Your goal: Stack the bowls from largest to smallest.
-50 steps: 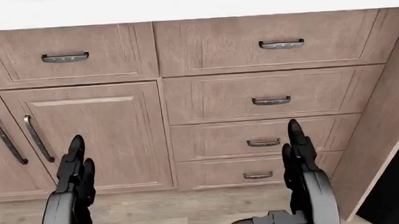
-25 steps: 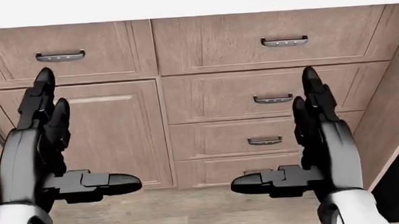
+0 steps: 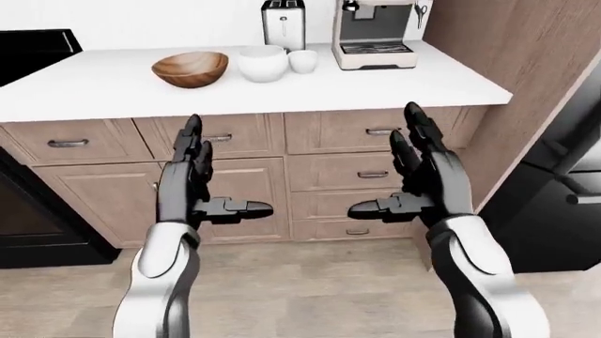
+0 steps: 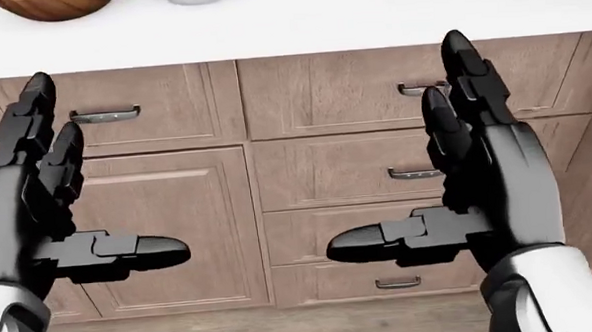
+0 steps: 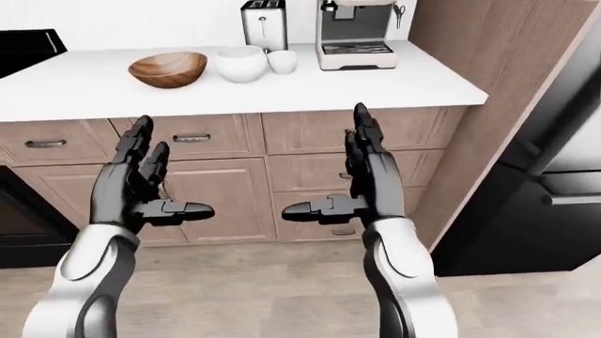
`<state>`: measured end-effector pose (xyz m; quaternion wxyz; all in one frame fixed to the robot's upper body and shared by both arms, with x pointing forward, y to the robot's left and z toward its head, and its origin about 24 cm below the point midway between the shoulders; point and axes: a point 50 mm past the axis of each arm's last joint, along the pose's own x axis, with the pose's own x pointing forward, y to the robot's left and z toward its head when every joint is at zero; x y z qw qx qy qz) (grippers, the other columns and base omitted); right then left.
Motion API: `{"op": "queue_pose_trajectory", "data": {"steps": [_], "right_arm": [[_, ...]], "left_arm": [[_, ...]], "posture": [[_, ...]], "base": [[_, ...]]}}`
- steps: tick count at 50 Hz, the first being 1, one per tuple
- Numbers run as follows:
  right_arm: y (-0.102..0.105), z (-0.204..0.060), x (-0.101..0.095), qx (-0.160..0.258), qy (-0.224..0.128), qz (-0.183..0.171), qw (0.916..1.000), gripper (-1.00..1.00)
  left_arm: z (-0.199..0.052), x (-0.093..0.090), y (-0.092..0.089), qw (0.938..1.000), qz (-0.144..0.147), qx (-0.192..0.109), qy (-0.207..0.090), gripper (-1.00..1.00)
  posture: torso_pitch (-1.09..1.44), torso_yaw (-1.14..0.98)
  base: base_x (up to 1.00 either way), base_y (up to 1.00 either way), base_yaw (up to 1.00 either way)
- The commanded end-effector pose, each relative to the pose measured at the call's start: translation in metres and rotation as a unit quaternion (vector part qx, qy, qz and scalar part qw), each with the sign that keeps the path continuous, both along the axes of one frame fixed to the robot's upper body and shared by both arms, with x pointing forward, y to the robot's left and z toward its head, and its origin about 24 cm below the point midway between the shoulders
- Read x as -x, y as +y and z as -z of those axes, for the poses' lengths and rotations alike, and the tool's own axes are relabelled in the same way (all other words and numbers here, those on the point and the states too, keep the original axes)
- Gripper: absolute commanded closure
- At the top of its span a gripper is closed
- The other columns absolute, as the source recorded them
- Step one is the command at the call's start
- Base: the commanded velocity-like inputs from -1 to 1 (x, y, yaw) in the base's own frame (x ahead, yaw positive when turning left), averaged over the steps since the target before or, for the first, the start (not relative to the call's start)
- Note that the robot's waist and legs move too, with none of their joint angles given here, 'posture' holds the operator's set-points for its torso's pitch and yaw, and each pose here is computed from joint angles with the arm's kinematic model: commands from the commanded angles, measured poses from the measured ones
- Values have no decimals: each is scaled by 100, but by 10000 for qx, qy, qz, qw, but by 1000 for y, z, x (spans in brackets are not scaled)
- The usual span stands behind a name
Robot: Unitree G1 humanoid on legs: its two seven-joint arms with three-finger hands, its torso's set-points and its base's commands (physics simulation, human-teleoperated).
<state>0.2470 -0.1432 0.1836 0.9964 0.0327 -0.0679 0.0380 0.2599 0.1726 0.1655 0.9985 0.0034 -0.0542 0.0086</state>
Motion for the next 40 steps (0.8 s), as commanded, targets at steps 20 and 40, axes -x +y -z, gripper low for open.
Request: {"op": "queue_pose_trajectory", "data": {"steps": [20,40], "right_arm": [[3,-10,5,-14,-412,-183,9990,-100],[8,-24,15,26,-549,-220,9982,-100]], "left_arm": [[-13,9,-4,9992,85,-5,-401,-100],[-22,8,2,9988,33,48,-485,-100]], "posture": [[0,0],[0,0]], "base": [[29,0,0],[5,1,21]]}}
